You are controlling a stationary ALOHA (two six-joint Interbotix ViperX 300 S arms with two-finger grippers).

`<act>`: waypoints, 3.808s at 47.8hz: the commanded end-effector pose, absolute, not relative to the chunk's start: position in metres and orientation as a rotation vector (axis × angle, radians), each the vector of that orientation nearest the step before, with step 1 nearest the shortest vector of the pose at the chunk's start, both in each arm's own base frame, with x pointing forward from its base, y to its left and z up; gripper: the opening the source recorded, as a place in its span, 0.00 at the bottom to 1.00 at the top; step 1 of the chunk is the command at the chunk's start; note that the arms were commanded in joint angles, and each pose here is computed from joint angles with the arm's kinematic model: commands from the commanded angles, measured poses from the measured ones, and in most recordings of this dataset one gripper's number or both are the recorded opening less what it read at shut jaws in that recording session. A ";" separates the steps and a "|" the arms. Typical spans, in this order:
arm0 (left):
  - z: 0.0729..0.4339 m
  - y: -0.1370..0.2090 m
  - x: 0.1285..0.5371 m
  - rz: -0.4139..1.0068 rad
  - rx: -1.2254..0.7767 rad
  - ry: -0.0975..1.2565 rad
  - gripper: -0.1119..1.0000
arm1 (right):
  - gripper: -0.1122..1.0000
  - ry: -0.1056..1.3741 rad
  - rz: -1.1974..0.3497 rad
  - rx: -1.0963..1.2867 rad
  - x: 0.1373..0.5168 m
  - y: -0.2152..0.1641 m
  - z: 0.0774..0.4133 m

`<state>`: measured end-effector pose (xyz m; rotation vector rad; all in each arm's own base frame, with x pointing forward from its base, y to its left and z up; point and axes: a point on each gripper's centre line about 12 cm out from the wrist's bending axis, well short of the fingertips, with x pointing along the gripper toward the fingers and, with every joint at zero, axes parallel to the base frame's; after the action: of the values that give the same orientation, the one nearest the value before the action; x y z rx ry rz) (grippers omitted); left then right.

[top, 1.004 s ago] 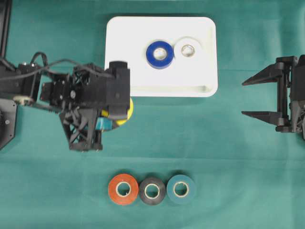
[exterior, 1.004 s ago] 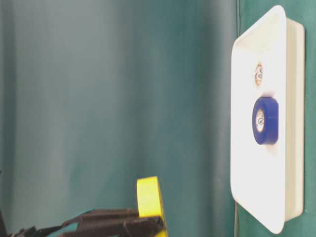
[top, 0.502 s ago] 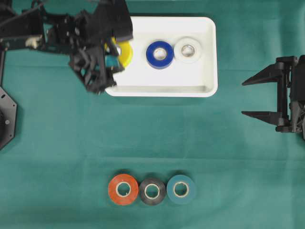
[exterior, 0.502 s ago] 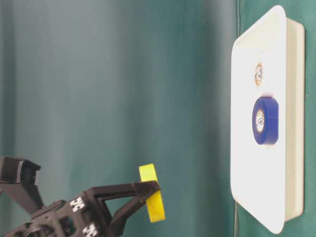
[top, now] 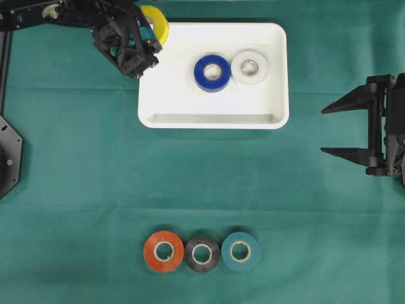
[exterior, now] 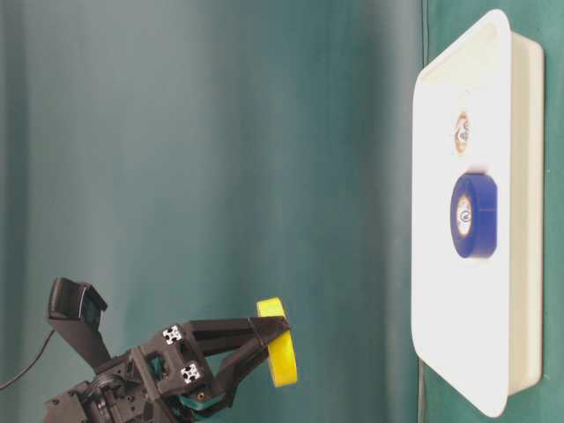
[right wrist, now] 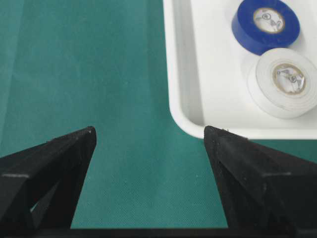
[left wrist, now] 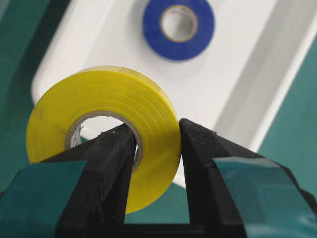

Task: Pick up the tape from a random location and place it into the white case.
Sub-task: 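Carry the yellow tape to the tray's upper left corner, then lower the yellow tape into the tray left of the blue tape and open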

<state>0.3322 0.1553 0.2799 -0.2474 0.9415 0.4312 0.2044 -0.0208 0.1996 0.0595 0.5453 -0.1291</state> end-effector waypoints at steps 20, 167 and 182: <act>0.295 0.157 0.335 0.435 -0.238 0.891 0.30 | 0.88 0.520 -0.128 0.054 0.209 -0.021 0.209; 0.134 0.177 0.385 0.415 -0.261 1.038 0.31 | 0.88 0.524 -0.129 0.052 0.209 -0.022 0.208; 0.135 0.177 0.385 0.416 -0.264 1.034 0.94 | 0.88 0.524 -0.129 0.052 0.209 -0.022 0.208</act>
<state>0.3809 0.1765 0.1219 -0.2723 1.0720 0.4156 0.2046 -0.0209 0.1996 0.0533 0.5485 -0.1287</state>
